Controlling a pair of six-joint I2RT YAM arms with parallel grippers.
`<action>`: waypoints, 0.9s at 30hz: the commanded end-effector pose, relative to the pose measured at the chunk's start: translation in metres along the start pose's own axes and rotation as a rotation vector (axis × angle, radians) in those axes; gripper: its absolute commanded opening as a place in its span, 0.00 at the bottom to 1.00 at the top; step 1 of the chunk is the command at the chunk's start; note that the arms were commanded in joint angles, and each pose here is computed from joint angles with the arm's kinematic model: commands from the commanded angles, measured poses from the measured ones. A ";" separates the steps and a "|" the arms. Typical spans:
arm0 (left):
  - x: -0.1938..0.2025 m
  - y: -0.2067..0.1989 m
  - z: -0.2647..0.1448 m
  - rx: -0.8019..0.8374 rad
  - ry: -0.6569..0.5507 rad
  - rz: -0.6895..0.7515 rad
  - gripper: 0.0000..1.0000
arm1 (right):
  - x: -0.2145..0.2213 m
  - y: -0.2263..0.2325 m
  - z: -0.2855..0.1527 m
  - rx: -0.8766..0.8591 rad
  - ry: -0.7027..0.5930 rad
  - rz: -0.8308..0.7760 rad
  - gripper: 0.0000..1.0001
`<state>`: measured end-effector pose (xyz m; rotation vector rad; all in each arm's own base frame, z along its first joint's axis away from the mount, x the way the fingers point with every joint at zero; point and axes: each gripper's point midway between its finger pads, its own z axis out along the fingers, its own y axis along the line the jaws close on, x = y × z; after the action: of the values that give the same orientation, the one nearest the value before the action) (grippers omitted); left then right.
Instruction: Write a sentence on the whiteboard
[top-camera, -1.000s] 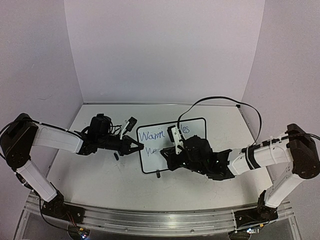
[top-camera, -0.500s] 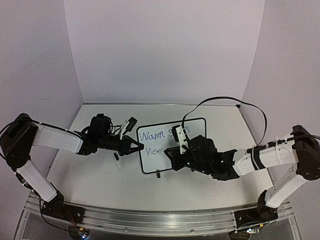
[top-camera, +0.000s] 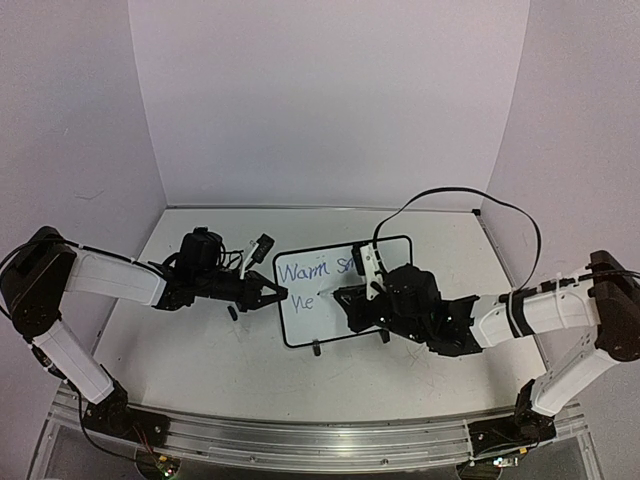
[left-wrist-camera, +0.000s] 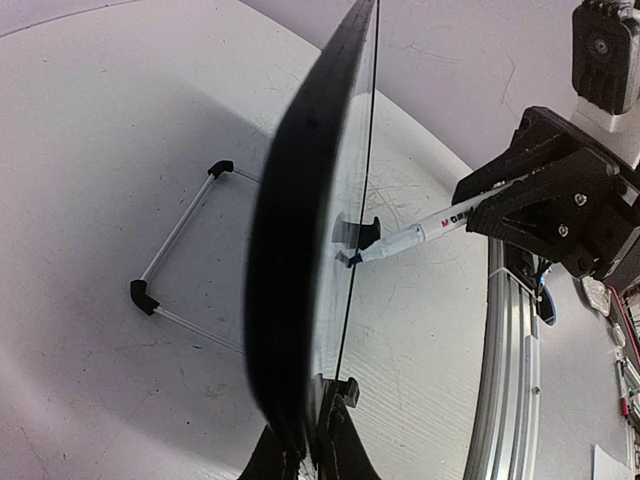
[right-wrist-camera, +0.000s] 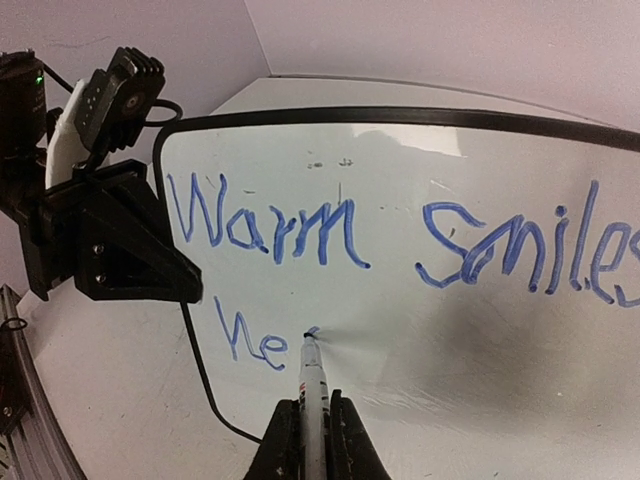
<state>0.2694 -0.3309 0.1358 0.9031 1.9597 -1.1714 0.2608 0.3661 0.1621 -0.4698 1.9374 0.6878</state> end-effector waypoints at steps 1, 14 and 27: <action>0.000 0.027 -0.006 -0.136 -0.008 0.021 0.00 | -0.005 0.005 -0.002 -0.032 -0.025 -0.001 0.00; 0.001 0.027 -0.005 -0.132 -0.004 0.018 0.00 | -0.001 0.002 -0.002 -0.027 -0.023 0.011 0.00; 0.000 0.027 -0.005 -0.130 -0.007 0.020 0.00 | -0.010 0.003 0.004 -0.005 -0.046 0.006 0.00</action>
<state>0.2693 -0.3309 0.1357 0.9034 1.9599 -1.1717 0.2556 0.3623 0.1494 -0.4919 1.9517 0.6898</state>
